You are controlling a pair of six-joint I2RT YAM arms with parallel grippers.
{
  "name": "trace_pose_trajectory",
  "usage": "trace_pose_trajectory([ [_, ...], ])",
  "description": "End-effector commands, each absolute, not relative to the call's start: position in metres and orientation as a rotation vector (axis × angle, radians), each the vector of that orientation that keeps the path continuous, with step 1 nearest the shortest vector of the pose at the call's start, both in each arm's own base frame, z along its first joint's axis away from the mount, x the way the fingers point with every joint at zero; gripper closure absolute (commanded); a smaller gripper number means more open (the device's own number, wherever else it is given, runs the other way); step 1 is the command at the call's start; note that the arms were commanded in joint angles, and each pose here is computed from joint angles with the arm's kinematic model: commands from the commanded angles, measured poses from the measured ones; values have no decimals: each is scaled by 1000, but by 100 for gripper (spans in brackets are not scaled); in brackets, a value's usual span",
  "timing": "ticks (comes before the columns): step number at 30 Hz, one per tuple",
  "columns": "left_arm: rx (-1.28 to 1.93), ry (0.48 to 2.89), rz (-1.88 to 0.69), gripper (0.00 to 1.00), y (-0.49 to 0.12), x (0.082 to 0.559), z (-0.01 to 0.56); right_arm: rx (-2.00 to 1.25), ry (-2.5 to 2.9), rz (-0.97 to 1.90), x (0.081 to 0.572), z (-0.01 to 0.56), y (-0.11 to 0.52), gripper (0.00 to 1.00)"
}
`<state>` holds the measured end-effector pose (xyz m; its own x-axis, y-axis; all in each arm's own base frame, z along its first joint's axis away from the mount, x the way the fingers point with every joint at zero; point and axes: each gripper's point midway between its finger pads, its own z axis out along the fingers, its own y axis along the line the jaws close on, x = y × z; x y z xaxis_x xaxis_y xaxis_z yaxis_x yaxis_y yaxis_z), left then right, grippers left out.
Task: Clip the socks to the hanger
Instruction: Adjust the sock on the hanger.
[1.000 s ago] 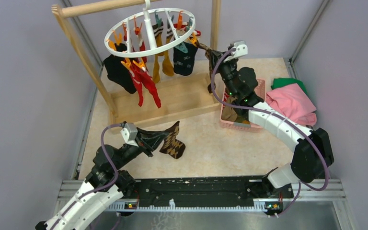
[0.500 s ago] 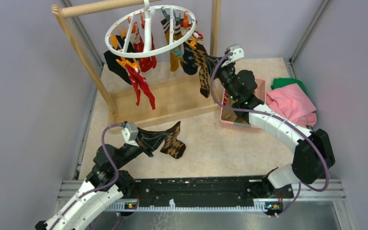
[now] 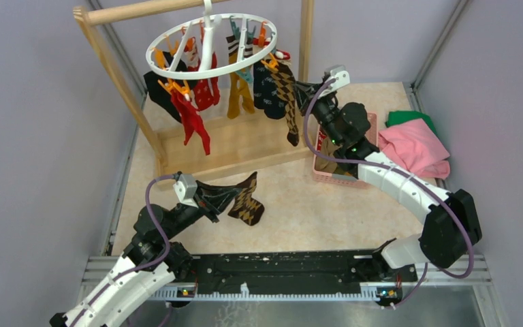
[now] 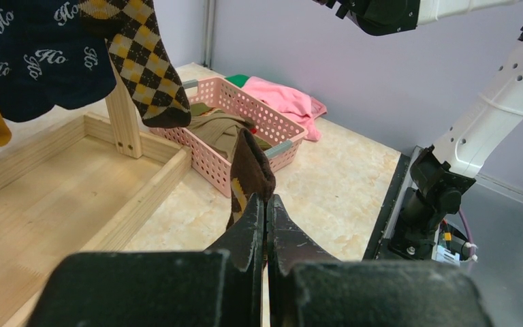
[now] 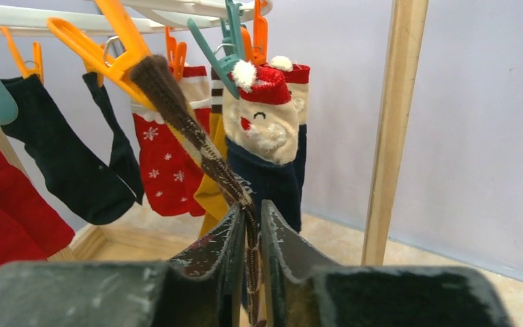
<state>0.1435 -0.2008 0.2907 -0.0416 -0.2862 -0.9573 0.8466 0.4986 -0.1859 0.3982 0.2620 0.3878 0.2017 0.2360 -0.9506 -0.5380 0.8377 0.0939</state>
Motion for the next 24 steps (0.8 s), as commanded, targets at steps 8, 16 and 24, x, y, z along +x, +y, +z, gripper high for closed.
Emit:
trace_pose_trajectory([
  [8,574,1245,-1003,100,-203,141,301,-210,1188,506,401,420,234,100],
  [16,578,1241,-1003,100,-204,141,302,-155,1211,431,422,423,212,100],
  [24,587,1240,-1016,100,-206,139,301,-113,1245,390,461,424,196,100],
])
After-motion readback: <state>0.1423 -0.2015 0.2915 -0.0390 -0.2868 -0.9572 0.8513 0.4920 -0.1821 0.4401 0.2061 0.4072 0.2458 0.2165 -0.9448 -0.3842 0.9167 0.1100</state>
